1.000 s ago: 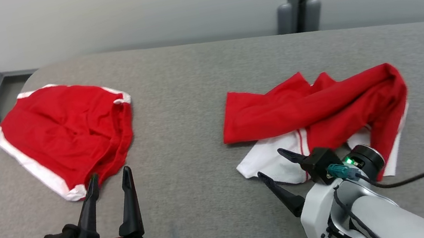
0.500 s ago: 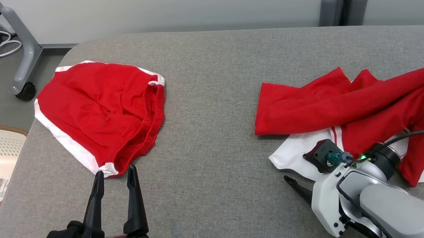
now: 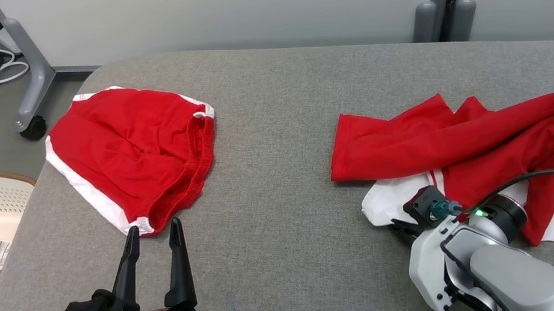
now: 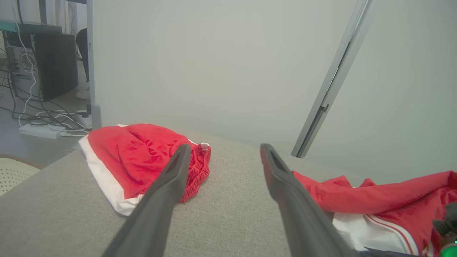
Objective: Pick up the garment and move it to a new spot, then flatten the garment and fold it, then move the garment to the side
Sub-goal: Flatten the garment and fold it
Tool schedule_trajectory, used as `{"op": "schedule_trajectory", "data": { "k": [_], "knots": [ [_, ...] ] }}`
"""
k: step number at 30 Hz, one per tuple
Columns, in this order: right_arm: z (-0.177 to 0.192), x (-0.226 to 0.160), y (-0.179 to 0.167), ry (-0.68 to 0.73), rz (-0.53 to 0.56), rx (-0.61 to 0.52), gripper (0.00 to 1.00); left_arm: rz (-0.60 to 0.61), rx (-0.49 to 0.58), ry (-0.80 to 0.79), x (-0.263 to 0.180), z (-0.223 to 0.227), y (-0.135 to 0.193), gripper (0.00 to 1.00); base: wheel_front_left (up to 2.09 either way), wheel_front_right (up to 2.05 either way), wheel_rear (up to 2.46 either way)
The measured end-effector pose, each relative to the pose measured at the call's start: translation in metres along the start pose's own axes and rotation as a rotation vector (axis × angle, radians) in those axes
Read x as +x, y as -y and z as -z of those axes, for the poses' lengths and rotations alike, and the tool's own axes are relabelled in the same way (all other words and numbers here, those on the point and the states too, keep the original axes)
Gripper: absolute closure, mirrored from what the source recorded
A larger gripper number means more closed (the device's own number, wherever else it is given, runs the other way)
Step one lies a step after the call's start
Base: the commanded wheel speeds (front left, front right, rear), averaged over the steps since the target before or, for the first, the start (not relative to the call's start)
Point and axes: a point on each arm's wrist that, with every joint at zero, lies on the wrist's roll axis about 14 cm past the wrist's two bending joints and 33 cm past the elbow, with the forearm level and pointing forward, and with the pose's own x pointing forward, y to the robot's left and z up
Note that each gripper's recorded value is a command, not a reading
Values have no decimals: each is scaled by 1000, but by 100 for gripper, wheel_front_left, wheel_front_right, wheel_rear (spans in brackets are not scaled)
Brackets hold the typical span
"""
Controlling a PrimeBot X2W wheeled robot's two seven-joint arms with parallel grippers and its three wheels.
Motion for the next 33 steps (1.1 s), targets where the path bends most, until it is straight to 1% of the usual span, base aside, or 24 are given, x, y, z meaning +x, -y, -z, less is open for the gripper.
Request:
{"op": "schedule_trajectory", "data": {
  "k": [5,10,14,17,18,22,29,33],
  "knots": [
    [-16,-3,7,77,21,5,100,11,-2,-2,2,1,4,0,0,0,0],
    [-40,-11,16,198,49,30,100,32,-6,-3,4,2,11,0,0,0,0],
    [-56,-25,21,288,68,51,100,60,-11,-10,6,5,20,0,0,0,0],
    [-62,-41,33,348,105,77,100,84,-13,-20,8,9,27,0,0,0,0],
    [-62,-41,33,348,105,77,100,84,-13,-20,8,9,27,0,0,0,0],
    [-84,-74,56,483,180,87,100,132,-11,-32,14,13,42,0,0,0,0],
    [-76,-140,81,615,350,118,100,221,-12,-56,24,23,70,0,0,0,0],
    [-65,-174,94,660,459,144,100,266,-10,-74,28,29,84,0,0,0,0]
  ]
}}
